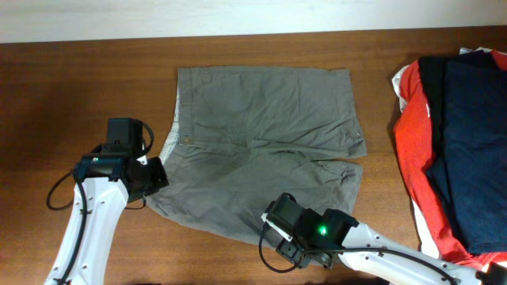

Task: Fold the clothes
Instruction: 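Move the right gripper to the lower right leg of the shorts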

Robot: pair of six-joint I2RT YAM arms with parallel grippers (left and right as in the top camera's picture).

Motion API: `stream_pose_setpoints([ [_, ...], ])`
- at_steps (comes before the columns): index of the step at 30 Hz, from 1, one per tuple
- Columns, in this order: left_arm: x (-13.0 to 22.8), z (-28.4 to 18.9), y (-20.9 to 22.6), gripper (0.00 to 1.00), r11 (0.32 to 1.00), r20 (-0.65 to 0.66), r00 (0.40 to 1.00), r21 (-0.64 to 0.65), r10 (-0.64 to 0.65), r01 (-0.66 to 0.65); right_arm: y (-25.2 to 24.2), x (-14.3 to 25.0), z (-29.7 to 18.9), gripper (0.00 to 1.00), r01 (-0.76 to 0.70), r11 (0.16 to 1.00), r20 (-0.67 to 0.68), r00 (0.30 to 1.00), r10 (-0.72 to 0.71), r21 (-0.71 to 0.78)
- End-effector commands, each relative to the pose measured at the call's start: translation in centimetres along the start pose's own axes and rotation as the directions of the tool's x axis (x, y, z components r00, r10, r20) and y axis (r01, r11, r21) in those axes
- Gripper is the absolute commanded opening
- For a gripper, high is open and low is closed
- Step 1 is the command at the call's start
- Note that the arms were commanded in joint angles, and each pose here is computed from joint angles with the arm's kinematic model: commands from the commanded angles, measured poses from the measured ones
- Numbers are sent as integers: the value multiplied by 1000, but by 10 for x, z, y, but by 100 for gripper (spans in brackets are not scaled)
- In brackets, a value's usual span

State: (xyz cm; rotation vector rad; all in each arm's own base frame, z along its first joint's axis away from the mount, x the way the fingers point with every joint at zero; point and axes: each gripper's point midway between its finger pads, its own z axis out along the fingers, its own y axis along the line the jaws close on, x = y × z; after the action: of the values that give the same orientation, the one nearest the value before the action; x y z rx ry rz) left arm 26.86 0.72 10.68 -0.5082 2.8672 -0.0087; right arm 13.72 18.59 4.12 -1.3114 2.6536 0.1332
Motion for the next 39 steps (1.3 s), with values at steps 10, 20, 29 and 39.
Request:
stream_pose_setpoints([
  [10, 1, 0, -1, 2, 1000, -1, 1000, 11, -12, 12, 3, -21, 28, 54, 35, 999, -36, 999, -36, -16],
  [20, 3, 0, 0, 3, 1000, -11, 1000, 7, -11, 11, 35, -14, 9, 46, -33, 980, -111, 994, 11, -198],
  [29, 4, 0, 0, 7, 1000, -13, 1000, 7, -11, 11, 23, -2, 41, 40, -144, 984, -194, 973, 122, -106],
  [39, 40, -3, 5, 33, 999, -168, 985, 9, -31, 33, 26, 6, 52, 4, -150, 982, -224, 967, 120, -119],
])
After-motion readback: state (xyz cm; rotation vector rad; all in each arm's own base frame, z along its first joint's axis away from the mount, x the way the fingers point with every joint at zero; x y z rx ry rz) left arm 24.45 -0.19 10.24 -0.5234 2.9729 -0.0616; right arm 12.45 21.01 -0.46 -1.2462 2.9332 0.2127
